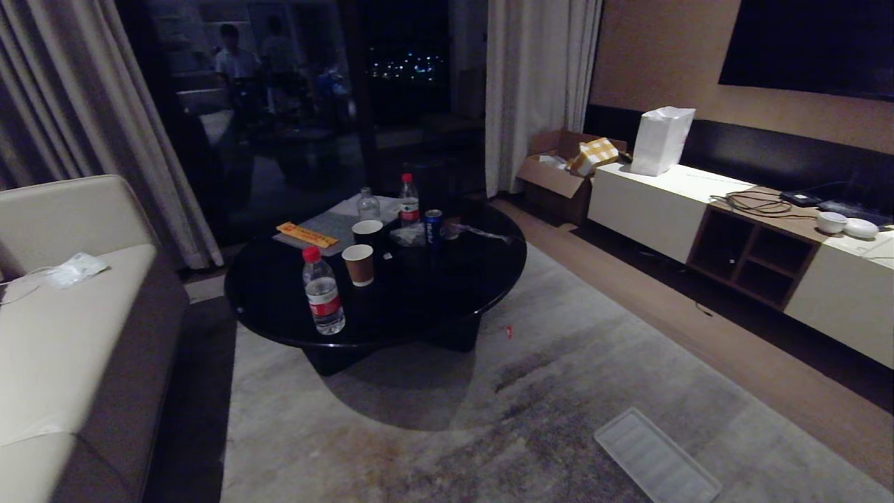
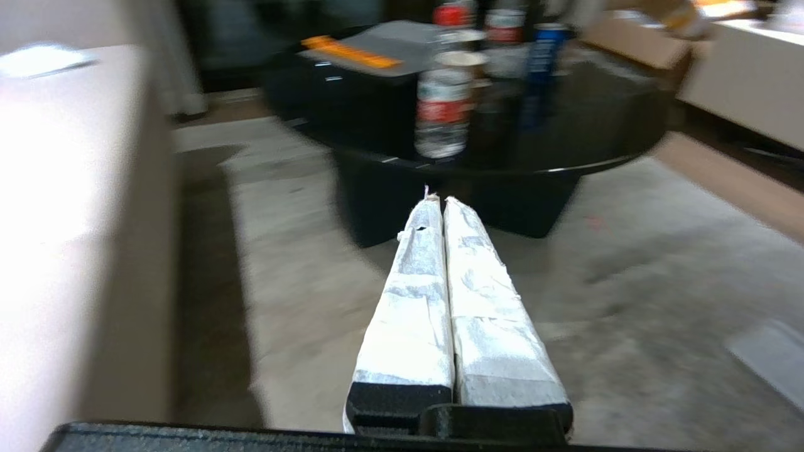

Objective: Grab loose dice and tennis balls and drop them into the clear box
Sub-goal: Put the toys in the box

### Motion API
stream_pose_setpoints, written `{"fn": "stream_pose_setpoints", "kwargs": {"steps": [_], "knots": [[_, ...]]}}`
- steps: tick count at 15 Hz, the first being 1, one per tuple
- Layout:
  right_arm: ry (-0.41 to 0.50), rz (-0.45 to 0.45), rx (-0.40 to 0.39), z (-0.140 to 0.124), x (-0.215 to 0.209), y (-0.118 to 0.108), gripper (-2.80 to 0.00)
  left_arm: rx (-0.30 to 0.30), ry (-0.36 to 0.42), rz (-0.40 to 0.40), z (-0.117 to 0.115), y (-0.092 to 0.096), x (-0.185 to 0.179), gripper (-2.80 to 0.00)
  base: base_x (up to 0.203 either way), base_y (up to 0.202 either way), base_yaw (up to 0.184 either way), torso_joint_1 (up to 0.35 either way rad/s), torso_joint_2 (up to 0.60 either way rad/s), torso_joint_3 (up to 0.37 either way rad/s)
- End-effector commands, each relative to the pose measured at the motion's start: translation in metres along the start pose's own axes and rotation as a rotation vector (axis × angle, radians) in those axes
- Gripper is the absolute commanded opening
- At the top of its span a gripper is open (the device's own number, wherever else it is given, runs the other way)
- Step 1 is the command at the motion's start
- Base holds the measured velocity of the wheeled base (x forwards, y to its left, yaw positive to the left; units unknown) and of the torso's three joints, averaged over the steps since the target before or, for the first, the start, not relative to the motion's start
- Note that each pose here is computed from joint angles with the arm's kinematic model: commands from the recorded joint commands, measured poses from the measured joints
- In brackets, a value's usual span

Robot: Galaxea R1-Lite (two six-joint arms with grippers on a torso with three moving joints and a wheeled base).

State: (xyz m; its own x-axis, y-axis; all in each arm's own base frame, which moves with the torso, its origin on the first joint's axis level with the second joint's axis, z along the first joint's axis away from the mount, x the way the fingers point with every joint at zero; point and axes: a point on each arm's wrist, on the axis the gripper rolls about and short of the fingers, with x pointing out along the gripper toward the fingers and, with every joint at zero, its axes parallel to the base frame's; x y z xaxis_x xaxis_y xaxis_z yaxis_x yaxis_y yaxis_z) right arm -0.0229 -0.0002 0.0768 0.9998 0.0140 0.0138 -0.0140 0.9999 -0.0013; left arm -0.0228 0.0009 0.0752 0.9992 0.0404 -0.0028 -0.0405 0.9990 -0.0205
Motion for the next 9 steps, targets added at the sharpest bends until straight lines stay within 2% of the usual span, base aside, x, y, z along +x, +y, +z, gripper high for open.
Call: {"fn": "stream_pose_setpoints", "kwargs": {"steps": [1, 9], "knots": [[0.007, 0.0, -0.001, -0.0016, 0.0006, 0.0, -2.8, -0.001, 0.003, 0.001, -0.0004, 0.0, 0.0002, -2.8, 0.001, 0.011, -0.165, 0.002, 0.0, 0.006], [0.008, 0.0, -0.002, -0.0016, 0.0006, 0.0, -2.8, -0.001, 0.002, 0.001, -0.0003, 0.0, 0.0002, -2.8, 0.001, 0.01, -0.164, 0.003, 0.0, 0.003]]}}
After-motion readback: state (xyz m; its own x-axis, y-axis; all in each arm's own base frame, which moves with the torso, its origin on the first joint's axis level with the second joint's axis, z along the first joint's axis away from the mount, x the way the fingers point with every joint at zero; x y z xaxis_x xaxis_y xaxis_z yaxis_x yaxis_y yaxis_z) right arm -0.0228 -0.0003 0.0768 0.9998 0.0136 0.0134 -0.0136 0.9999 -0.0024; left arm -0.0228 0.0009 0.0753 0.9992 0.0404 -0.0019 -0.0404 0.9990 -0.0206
